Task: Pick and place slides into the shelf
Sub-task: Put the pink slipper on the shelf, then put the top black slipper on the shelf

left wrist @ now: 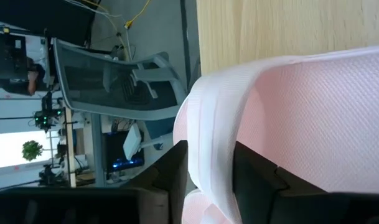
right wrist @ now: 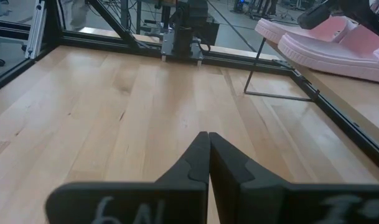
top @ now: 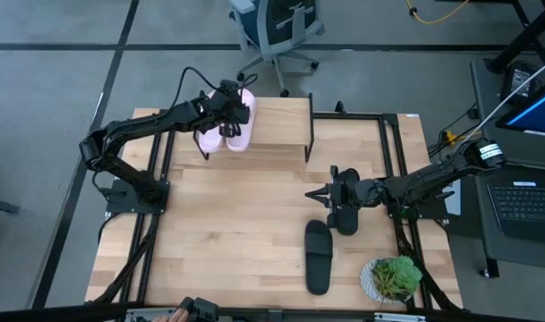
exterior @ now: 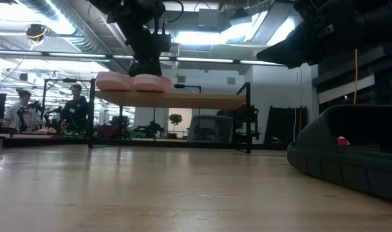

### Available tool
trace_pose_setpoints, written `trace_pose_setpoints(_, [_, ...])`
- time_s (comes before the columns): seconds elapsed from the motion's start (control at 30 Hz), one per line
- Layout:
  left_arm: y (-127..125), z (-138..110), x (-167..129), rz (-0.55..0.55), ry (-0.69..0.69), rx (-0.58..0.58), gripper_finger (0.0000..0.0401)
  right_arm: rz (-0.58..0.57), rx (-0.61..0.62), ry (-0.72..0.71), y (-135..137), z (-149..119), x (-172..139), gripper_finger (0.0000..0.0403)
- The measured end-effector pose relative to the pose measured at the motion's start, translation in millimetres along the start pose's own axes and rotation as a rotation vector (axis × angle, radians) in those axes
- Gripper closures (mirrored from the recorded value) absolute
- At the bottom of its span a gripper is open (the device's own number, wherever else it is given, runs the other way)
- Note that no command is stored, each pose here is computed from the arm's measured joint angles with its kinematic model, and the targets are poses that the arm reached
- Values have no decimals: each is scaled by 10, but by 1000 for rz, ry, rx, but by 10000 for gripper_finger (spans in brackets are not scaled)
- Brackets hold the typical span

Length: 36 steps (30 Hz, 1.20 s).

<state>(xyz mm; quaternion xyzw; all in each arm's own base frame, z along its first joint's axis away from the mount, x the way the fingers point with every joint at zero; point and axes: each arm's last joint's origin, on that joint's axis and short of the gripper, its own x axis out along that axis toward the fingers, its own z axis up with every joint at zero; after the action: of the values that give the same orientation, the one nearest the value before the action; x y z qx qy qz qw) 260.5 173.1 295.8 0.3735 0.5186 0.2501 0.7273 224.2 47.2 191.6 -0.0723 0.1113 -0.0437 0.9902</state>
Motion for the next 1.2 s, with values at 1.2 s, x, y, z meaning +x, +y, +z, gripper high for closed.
trace_pose_setpoints(1.2, [-115,37,-61,-32,57,65,287,1,14,10,1,-11,0,393])
